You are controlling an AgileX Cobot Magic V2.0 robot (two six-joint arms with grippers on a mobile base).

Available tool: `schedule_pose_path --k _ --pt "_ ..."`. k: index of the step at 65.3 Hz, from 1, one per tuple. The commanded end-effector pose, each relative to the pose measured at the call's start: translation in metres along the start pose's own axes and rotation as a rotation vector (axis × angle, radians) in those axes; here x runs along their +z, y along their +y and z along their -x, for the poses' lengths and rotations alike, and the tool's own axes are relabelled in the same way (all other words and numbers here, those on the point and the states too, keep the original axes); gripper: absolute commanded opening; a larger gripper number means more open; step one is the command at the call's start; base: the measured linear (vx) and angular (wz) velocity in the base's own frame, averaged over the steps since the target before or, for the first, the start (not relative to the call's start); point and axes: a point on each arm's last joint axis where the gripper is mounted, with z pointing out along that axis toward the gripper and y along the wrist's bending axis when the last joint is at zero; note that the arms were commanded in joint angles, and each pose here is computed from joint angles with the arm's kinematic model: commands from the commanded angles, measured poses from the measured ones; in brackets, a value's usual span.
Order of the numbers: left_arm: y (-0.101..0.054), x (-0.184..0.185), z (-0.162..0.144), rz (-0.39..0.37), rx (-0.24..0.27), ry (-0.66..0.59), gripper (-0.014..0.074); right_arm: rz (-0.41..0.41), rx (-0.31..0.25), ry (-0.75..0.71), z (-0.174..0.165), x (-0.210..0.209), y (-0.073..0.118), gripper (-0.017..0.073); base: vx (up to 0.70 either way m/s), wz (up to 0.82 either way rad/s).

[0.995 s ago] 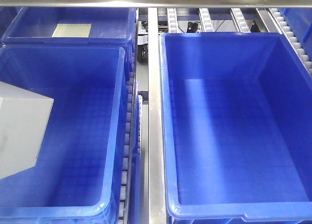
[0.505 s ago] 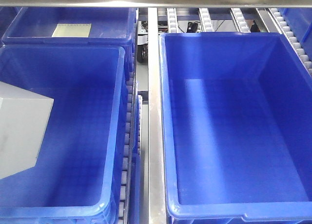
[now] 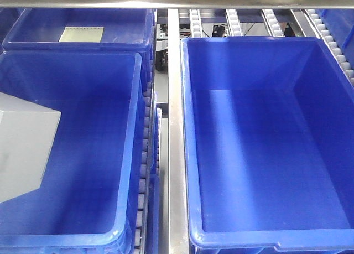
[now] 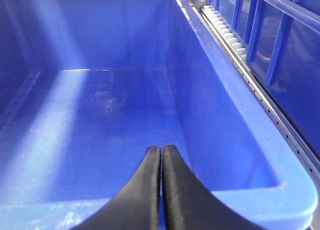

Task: Sort gray base to blue bin
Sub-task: 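Stop in front of the two empty blue bins, block still held, then swing the left arm over the farther blue bin and lower the block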

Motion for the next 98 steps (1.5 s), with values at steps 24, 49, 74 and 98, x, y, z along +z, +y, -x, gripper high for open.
schedule_pose_path --k 24,49,74,98 --pt "-0.001 0.040 0.004 -0.034 -0.121 0.028 0.0038 -0.001 -0.020 -0.074 0.006 0.000 0.000 -0.0005 0.00 0.00" --pt "-0.016 0.104 -0.001 -0.218 -0.193 0.185 0.0038 -0.001 -0.020 -0.074 0.006 0.000 0.000 -0.0005 0.00 0.00" --pt "-0.057 0.156 -0.012 -0.429 -0.154 0.229 -0.0004 -0.001 -0.020 -0.074 0.006 0.000 0.000 -0.0005 0.00 0.00" --pt "-0.155 0.209 -0.010 -0.610 -0.094 0.298 0.0001 -0.001 -0.020 -0.074 0.006 0.000 0.000 -0.0005 0.00 0.00"
